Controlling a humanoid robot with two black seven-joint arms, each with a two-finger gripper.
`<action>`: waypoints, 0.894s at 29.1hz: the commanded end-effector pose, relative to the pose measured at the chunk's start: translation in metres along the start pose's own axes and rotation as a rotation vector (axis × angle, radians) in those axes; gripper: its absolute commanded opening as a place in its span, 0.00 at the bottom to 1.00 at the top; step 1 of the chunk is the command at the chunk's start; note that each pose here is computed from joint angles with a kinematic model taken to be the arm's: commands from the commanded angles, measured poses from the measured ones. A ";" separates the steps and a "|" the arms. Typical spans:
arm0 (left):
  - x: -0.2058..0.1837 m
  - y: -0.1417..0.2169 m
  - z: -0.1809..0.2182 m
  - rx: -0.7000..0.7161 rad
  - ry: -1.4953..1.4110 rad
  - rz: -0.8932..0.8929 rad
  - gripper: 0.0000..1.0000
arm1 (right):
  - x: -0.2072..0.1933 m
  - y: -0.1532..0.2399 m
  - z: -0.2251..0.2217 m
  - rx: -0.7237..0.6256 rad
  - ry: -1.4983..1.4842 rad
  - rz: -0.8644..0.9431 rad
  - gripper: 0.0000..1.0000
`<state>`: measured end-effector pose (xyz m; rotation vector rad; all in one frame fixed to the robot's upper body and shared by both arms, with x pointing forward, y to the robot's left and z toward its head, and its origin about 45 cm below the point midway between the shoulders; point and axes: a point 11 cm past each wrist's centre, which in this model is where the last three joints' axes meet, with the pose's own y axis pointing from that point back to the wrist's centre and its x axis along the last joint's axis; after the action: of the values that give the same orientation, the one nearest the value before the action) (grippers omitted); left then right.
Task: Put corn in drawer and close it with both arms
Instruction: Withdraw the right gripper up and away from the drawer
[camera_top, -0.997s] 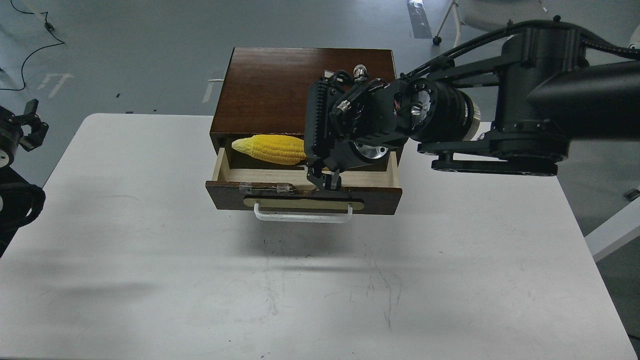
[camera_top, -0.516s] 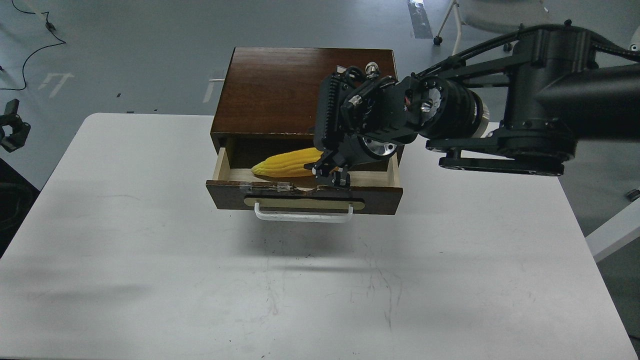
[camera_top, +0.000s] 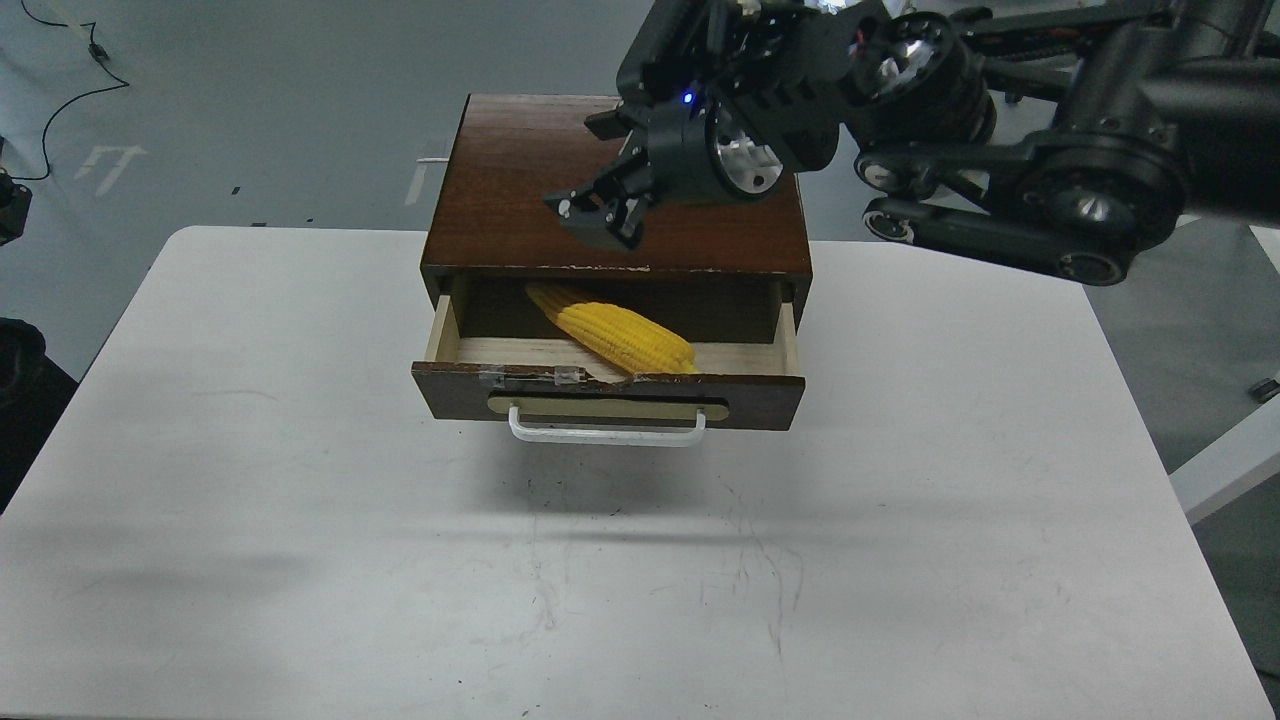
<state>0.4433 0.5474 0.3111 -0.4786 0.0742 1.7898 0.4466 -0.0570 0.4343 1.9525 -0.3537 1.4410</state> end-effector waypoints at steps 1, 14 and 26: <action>-0.045 -0.021 0.005 -0.001 -0.048 -0.109 0.20 | 0.038 0.040 0.058 -0.060 -0.352 0.159 0.99; -0.174 -0.060 0.043 0.005 -0.455 -0.471 0.00 | 0.009 0.159 0.195 -0.051 -1.202 0.535 0.99; -0.391 -0.001 -0.006 0.030 -0.580 -1.121 0.00 | -0.069 0.204 0.252 -0.058 -1.556 0.753 1.00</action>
<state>0.5378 0.2630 0.4583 0.0228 -0.4535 0.9774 0.4956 -0.3708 0.4260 2.6349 -1.8292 -0.0726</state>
